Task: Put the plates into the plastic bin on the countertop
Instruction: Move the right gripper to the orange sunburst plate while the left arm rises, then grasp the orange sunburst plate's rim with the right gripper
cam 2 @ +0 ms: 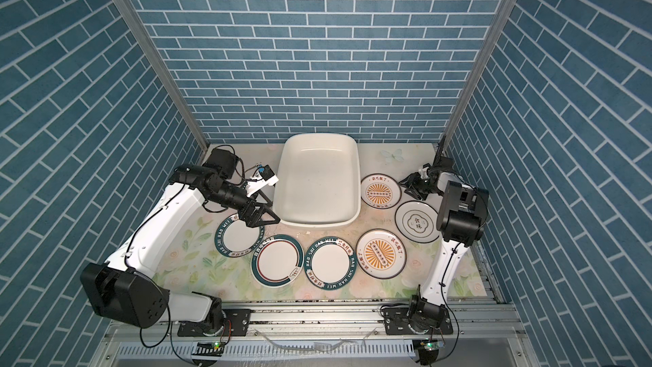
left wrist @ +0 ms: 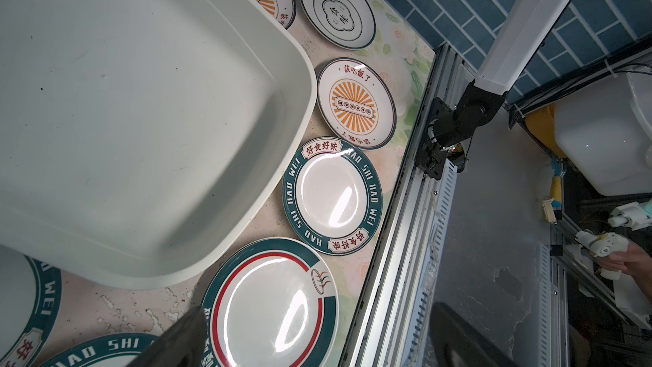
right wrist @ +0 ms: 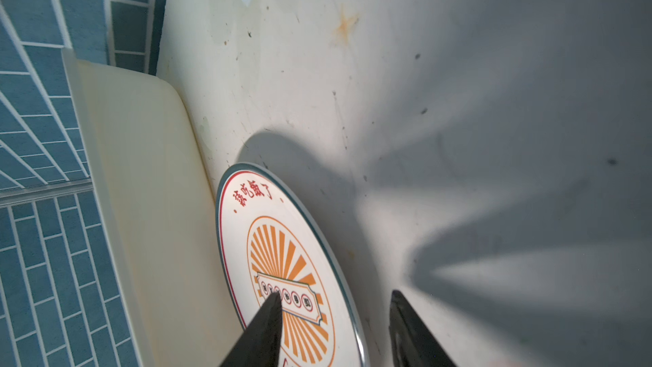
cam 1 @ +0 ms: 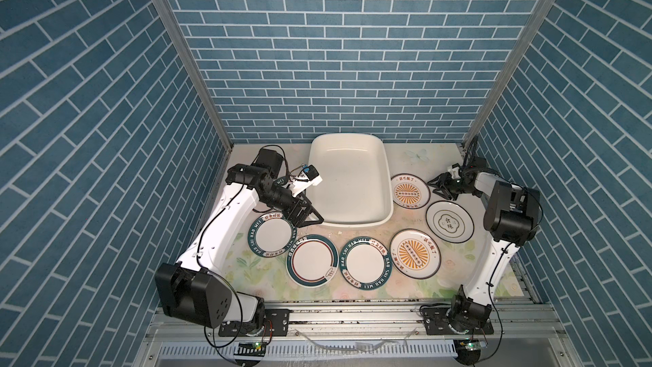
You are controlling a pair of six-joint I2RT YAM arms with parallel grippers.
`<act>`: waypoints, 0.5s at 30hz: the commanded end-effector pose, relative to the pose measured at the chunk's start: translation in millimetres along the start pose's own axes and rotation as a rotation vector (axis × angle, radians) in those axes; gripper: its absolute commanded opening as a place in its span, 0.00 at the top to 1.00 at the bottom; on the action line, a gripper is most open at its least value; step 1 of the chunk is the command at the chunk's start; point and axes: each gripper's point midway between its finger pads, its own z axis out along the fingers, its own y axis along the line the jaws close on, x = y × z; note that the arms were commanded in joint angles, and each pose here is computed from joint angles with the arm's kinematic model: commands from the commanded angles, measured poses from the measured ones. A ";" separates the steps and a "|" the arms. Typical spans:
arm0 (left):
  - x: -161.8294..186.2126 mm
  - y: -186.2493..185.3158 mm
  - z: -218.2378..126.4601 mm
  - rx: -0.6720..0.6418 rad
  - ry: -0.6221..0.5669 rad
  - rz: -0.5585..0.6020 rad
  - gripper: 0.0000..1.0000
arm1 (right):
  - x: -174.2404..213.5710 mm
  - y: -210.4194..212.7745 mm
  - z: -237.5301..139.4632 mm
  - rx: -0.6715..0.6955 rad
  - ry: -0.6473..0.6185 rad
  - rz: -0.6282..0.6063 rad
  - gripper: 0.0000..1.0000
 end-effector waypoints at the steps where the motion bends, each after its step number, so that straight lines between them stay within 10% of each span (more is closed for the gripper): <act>1: -3.5 -8.2 -1.5 0.026 -0.006 0.004 0.00 | 3.8 -3.7 3.6 -0.002 0.038 -0.024 0.52; 15: -0.2 -15.5 -1.4 0.053 -0.009 0.014 0.00 | 18.8 -4.1 16.8 0.019 0.101 -0.057 0.61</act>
